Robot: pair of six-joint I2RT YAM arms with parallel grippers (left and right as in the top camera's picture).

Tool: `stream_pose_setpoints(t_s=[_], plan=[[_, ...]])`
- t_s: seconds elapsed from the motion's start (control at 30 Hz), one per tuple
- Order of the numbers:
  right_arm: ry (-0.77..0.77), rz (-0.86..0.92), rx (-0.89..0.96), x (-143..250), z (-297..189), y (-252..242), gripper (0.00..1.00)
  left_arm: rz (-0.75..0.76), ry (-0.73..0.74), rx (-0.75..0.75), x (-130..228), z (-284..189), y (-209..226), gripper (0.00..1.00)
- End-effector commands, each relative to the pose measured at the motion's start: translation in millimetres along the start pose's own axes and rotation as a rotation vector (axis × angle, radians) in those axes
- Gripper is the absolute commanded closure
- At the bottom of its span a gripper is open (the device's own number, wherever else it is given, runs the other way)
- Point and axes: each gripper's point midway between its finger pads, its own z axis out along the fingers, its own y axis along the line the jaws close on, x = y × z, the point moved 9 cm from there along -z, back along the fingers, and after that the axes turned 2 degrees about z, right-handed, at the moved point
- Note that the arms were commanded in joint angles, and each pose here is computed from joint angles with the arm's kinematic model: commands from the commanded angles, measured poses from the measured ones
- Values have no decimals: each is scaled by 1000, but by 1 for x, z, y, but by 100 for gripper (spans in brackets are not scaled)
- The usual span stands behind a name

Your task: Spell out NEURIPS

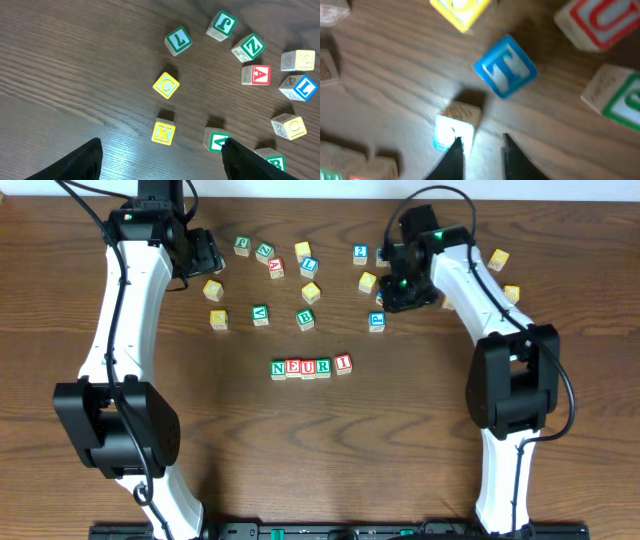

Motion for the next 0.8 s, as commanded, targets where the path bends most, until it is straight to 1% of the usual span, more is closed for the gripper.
stream_pose_setpoints(t_s=[0.0, 0.03, 0.07, 0.33, 0.6, 0.77], plan=[[-45, 25, 71, -8, 3, 10, 91, 5, 13, -8, 4, 2, 0, 25], [-59, 45, 92, -11, 9, 12, 96, 5, 13, -8, 4, 2, 0, 25], [-62, 44, 90, -12, 12, 13, 99, 5, 14, -9, 4, 3, 0, 25], [-37, 43, 85, -11, 36, 17, 99, 5, 13, -8, 4, 2, 0, 25], [9, 44, 89, -4, 38, 18, 99, 5, 13, -8, 4, 2, 0, 25], [75, 43, 95, 7, 38, 21, 99, 5, 13, -8, 4, 2, 0, 25]])
